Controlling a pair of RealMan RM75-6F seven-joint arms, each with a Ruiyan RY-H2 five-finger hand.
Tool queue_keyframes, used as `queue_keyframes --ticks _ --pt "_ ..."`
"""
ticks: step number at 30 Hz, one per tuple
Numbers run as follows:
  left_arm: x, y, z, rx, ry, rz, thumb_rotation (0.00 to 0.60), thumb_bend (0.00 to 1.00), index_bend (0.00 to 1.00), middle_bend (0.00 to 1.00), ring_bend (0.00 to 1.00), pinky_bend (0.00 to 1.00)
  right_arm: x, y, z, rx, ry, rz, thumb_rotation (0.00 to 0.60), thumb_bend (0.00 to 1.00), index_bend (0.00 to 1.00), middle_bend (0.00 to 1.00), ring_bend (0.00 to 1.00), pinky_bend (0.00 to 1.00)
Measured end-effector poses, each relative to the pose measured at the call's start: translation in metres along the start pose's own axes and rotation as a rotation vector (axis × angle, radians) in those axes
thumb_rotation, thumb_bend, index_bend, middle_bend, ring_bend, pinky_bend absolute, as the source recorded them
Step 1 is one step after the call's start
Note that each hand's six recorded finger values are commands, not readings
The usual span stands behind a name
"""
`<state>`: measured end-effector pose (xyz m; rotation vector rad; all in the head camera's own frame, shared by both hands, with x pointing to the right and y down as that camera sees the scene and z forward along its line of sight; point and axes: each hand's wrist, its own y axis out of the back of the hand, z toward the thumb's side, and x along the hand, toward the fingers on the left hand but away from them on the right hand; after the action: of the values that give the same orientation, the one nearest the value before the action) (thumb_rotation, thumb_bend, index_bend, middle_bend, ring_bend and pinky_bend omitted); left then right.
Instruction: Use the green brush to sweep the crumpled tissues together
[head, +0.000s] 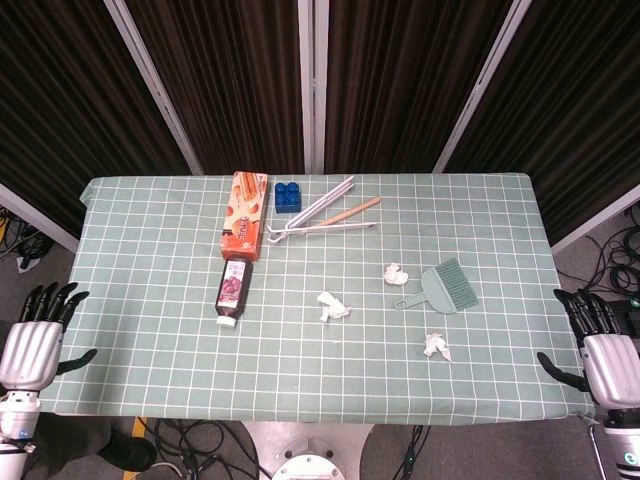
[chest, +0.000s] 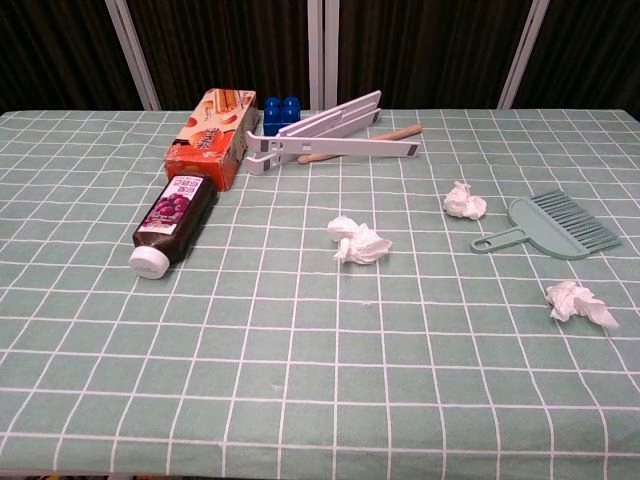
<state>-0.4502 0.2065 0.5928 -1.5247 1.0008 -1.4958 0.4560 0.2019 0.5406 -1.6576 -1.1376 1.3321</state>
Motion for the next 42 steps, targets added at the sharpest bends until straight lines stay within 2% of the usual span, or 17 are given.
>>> queue_keyframes --ticks 10,18,21,25,30,35,42 --pt "-0.001 0.0 0.0 -0.006 0.0 0.0 0.6 0.08 0.17 0.09 0.03 0.0 -0.006 -0.002 0.002 -0.05 0.015 0.028 0.6 0.25 0.01 0.16 0.0 0.0" --pt "-0.005 0.001 -0.001 -0.014 0.002 0.007 0.6 0.08 0.17 0.09 0.03 0.0 -0.045 -0.016 0.024 -0.033 0.102 0.111 0.6 0.28 0.17 0.25 0.02 0.0" --pt "-0.007 0.001 -0.003 -0.017 0.011 0.006 0.6 0.08 0.17 0.09 0.03 0.0 -0.064 -0.032 0.037 0.003 0.14 0.173 0.6 0.28 0.21 0.27 0.02 0.0" --pt "-0.008 0.0 -0.005 -0.023 0.017 -0.001 0.6 0.08 0.17 0.09 0.03 0.0 -0.092 -0.065 0.059 0.086 0.201 0.273 0.6 0.22 0.29 0.3 0.02 0.0" --pt "-0.008 -0.002 -0.006 -0.03 0.019 -0.008 0.6 0.08 0.17 0.09 0.03 0.0 -0.118 -0.11 0.086 0.189 0.268 0.349 0.6 0.21 0.3 0.3 0.02 0.0" --pt "-0.008 -0.003 -0.007 -0.039 0.022 -0.009 0.6 0.08 0.17 0.09 0.03 0.0 -0.141 -0.143 0.1 0.278 0.295 0.367 0.6 0.21 0.3 0.3 0.02 0.0" --pt "-0.009 -0.004 -0.011 -0.054 0.033 -0.018 0.6 0.08 0.17 0.09 0.03 0.01 -0.161 -0.166 0.107 0.368 0.31 0.348 0.6 0.21 0.31 0.31 0.02 0.0"
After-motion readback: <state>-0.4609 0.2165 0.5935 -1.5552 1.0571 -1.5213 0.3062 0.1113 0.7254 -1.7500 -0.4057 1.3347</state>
